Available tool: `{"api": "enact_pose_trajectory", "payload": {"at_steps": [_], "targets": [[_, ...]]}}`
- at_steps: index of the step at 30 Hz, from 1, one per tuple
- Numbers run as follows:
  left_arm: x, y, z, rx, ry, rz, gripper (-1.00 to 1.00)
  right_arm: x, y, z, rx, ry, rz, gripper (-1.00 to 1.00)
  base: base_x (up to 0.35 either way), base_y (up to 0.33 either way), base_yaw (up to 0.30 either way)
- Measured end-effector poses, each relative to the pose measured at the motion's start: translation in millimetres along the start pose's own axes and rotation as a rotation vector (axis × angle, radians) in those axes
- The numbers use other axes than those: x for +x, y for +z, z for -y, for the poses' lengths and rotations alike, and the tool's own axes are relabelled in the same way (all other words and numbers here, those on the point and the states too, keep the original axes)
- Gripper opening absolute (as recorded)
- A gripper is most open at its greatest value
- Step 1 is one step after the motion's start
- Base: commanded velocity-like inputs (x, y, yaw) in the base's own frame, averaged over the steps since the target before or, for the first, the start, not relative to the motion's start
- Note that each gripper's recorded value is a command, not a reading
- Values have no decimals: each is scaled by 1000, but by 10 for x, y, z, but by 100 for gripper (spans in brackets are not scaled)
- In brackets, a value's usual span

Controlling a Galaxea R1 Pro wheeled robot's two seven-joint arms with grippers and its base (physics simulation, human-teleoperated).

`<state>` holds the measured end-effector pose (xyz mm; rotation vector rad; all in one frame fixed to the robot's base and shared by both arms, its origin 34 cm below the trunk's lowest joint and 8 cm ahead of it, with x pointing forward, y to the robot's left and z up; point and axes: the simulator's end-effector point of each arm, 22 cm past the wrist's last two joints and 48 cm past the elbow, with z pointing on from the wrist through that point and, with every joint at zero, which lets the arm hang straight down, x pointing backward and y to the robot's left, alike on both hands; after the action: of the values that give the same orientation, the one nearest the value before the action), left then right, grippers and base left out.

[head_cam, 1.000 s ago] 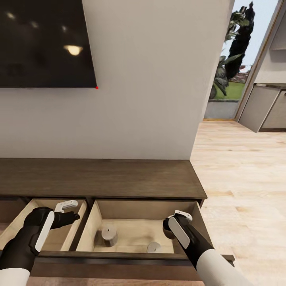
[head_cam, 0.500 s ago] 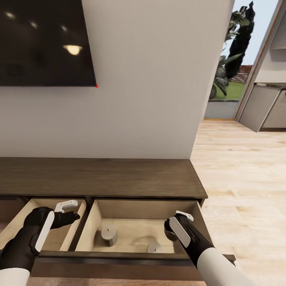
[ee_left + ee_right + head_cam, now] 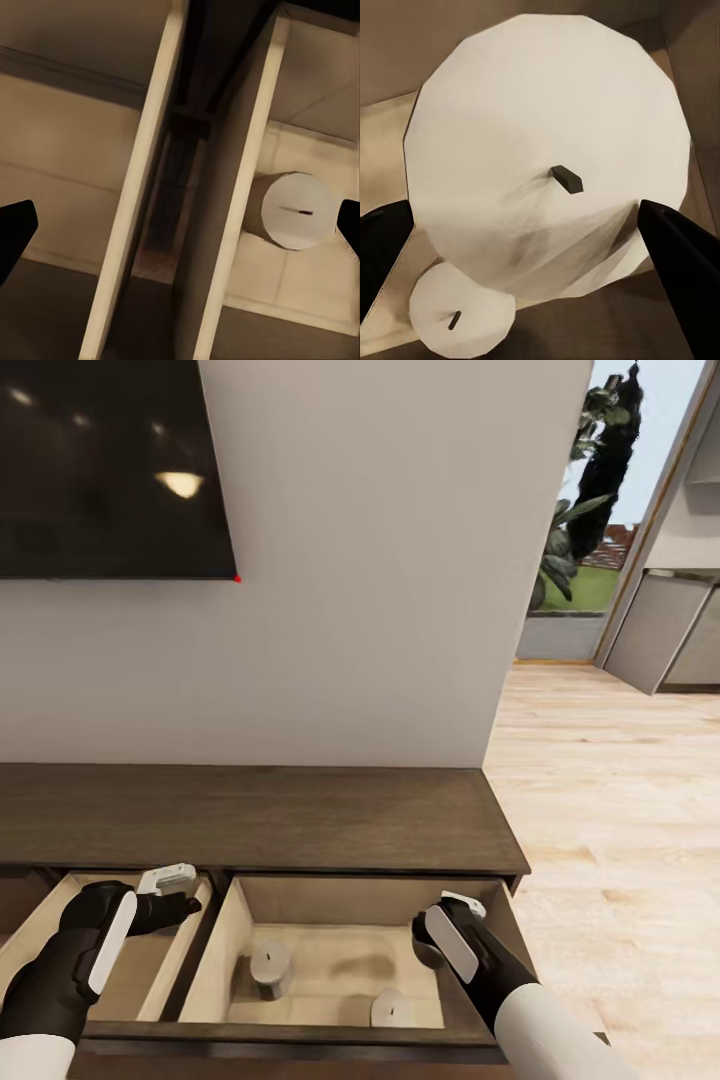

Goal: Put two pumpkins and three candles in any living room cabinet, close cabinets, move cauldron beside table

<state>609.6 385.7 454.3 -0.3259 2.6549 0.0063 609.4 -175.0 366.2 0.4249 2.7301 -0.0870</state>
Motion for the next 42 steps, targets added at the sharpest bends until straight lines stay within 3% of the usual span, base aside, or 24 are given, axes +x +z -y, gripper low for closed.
{"api": "enact_pose_trajectory", "payload": {"at_steps": [9, 16, 19, 31, 42], "targets": [[0, 0, -1, 0, 0, 0, 100, 49, 15, 29, 16, -18, -32, -100, 25, 0, 0], [90, 113, -16, 0, 0, 4, 100, 204, 216, 146, 52, -29, -69, -100, 0, 0, 0], [31, 89, 1, 3, 6, 30, 100, 238, 259, 151, 54, -27, -72, -100, 0, 0, 0], [183, 275, -22, 4, 8, 39, 100, 409, 487, 177, 55, -28, -74, -100, 0, 0, 0], [332, 476, -44, -6, 11, -4, 100, 583, 672, 205, 67, -34, -116, -100, 0, 0, 0]]}}
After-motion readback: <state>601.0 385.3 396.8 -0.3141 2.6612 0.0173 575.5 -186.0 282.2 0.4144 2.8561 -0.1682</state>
